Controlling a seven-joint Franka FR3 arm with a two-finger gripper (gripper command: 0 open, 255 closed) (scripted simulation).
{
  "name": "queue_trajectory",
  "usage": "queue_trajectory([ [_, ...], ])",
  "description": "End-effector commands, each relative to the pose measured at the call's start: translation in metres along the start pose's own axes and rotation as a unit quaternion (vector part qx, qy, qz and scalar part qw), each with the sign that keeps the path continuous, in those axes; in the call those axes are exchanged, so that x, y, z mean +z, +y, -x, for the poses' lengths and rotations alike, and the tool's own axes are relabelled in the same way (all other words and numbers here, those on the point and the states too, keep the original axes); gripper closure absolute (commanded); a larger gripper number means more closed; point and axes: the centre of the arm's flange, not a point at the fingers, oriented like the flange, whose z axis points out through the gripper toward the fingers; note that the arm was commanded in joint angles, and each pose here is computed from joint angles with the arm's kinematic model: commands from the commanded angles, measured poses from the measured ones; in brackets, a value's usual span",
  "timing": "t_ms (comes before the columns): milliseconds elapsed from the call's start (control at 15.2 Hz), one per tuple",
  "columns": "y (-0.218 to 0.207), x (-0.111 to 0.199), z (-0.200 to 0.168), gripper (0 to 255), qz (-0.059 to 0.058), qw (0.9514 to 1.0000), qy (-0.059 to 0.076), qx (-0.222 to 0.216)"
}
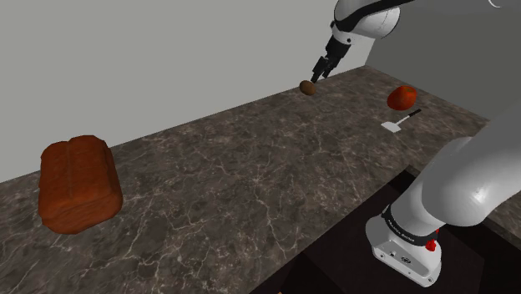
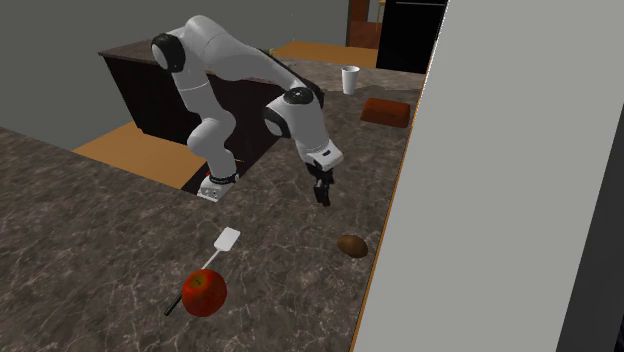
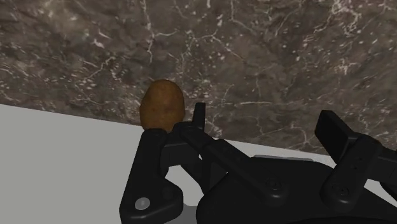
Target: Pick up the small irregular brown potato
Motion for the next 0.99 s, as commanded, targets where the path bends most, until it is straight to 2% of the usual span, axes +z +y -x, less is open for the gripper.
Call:
queue_trajectory([
  [0, 0.019, 0.018, -0.012, 0, 0.001, 1.0, 0.002, -0.002],
  [594, 0.104, 0.085, -0.058, 0, 0.0, 0.9999, 0.012, -0.006],
  [924, 0.107, 0.106, -0.054, 0, 0.0, 0.9999, 0.012, -0.006],
])
